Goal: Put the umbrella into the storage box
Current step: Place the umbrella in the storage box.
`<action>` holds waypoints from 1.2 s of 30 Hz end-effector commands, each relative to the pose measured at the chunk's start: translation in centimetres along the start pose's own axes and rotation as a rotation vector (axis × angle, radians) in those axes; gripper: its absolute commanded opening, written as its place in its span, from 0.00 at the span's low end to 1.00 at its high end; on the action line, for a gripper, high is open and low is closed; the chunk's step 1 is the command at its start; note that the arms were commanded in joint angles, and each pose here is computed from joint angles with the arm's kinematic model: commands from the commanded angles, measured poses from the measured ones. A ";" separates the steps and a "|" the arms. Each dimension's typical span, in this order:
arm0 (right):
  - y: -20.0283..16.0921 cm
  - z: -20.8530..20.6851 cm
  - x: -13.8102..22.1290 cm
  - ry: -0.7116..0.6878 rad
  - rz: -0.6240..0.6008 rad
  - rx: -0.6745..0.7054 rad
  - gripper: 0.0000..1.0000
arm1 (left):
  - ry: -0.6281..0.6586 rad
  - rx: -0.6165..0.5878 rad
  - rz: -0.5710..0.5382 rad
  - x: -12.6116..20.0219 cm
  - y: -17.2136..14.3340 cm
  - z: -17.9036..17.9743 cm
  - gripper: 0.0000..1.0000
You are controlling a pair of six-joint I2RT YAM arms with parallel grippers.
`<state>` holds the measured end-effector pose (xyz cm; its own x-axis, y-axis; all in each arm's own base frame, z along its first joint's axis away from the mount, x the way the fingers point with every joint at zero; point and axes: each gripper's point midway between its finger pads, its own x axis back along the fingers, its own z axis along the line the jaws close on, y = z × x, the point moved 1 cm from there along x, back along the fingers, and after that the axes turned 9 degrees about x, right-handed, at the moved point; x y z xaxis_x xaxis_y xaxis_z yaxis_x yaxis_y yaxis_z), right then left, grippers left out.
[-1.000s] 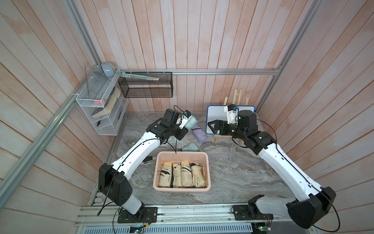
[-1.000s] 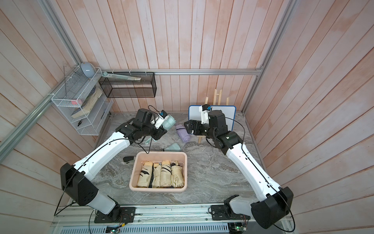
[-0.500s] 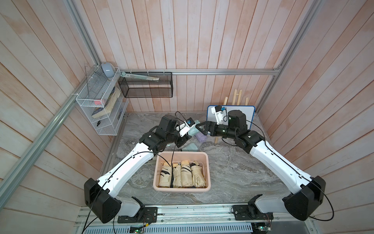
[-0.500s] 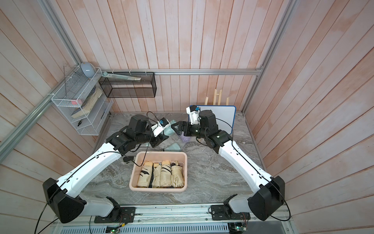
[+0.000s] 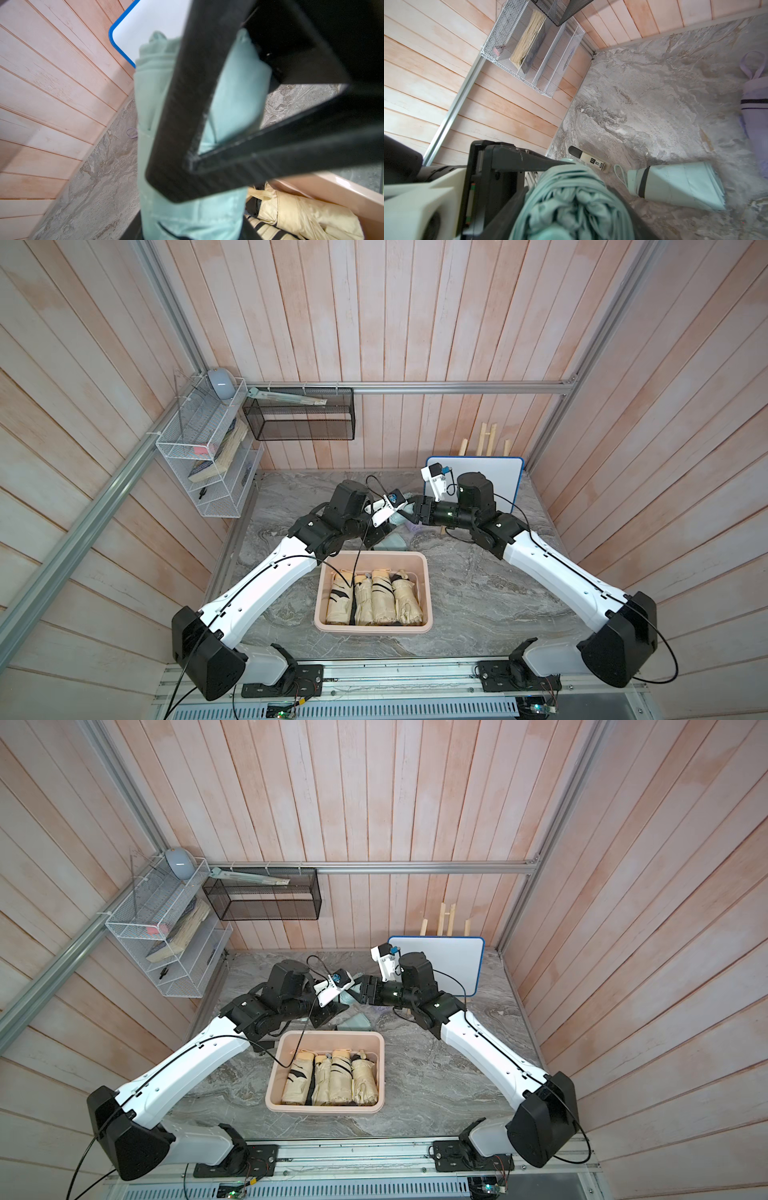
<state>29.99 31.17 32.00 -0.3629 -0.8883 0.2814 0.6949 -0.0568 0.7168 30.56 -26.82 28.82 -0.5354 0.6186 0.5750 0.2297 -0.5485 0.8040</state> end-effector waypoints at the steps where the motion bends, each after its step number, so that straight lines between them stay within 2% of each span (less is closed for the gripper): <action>1: -0.5 0.7 0.0 0.042 -0.002 -0.005 0.49 | 0.035 -0.024 -0.104 2.0 2.8 0.4 0.44; 3: -0.5 0.9 0.2 0.050 -0.012 -0.008 0.43 | 0.038 -0.018 -0.111 2.2 3.0 0.4 0.46; 5: -0.5 1.2 0.4 0.060 -0.018 -0.012 0.38 | 0.054 -0.008 -0.117 2.6 3.2 0.6 0.54; 9: -0.3 1.7 0.9 0.077 -0.040 -0.018 0.31 | 0.073 0.036 -0.176 4.1 4.3 0.7 0.81; 11: 0.0 1.7 1.1 0.074 -0.057 -0.019 0.29 | 0.088 0.065 -0.216 5.1 4.9 0.9 0.90; 13: 0.2 1.5 1.3 0.054 -0.076 -0.019 0.27 | 0.105 0.101 -0.257 6.4 5.6 1.1 0.95; 18: 1.1 1.0 1.6 0.018 -0.138 -0.009 0.23 | 0.126 0.248 -0.372 10.7 7.1 1.3 0.97; 21: 1.5 0.3 1.4 -0.023 -0.170 0.014 0.22 | 0.201 0.420 -0.439 13.3 7.1 2.6 1.00; 24: 2.1 0.0 1.1 -0.067 -0.201 0.074 0.21 | 0.308 0.693 -0.457 14.9 5.7 4.7 1.00; 27: 2.9 0.6 0.6 -0.075 -0.241 0.148 0.21 | 0.326 0.966 -0.472 15.3 4.0 5.2 1.00; 31: 3.4 2.5 0.0 -0.064 -0.303 0.300 0.20 | 0.260 1.333 -0.472 14.3 1.8 4.5 0.95; 36: 3.7 5.4 0.3 -0.016 -0.405 0.445 0.20 | 0.088 1.647 -0.501 13.1 1.3 3.1 0.93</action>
<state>29.44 33.16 33.31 -0.5262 -0.8397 0.1340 0.3953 -0.1021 0.9129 26.84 -17.35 38.29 -0.8508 0.4405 0.2866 0.5252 0.6937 0.4930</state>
